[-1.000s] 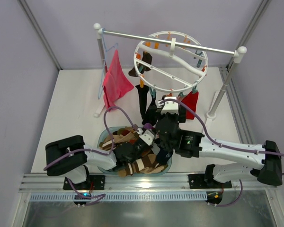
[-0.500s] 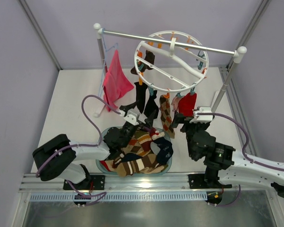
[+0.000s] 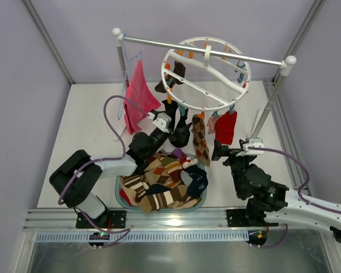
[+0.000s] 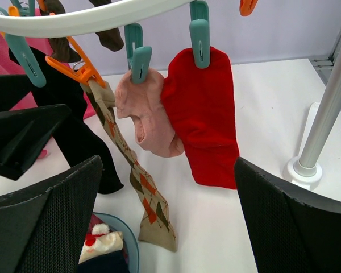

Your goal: Remove the socks clipped to the hanger

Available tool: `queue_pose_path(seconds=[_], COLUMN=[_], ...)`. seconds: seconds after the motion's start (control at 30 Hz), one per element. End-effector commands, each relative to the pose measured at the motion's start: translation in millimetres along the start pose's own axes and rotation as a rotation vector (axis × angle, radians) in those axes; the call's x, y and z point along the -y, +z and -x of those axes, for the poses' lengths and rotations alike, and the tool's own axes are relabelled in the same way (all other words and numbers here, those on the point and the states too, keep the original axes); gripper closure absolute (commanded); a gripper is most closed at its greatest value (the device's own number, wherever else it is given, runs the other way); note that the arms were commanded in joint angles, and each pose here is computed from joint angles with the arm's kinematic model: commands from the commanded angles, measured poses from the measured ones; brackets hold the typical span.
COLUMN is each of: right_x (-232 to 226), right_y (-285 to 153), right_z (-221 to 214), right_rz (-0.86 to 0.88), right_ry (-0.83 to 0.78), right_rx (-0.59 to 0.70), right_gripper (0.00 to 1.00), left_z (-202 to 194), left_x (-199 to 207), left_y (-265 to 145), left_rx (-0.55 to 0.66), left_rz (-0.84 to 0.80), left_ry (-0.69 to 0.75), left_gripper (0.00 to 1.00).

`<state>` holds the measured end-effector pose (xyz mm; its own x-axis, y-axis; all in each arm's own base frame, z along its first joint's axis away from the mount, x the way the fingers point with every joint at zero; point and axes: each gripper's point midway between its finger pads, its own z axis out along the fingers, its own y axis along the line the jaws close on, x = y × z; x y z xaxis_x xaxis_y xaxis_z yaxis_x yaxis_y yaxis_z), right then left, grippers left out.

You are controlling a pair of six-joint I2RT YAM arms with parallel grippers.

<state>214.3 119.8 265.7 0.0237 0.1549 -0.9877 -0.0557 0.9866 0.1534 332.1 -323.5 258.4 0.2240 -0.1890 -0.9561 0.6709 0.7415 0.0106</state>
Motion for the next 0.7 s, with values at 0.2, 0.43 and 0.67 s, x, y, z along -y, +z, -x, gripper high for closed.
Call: queue_pose_path(seconds=[0.2,0.43,0.67], right_x=[-8,-10,-16], right_y=[3,3,6], right_z=[0,-3,-1], right_rz=[0.018,0.022,0.02], right_ry=[0.019,0.016,-0.007], right_rx=[0.019,0.018,0.012], right_gripper=[0.02,0.02,0.02], left_z=[-30,-53,-48], left_x=[-4,-1,35], left_y=[24,23,14], left_rx=[-0.033,-0.031,0.017], left_rz=[0.019,0.02,0.02], left_ry=[0.002,-0.024,0.059], left_gripper=[0.0,0.21,0.97])
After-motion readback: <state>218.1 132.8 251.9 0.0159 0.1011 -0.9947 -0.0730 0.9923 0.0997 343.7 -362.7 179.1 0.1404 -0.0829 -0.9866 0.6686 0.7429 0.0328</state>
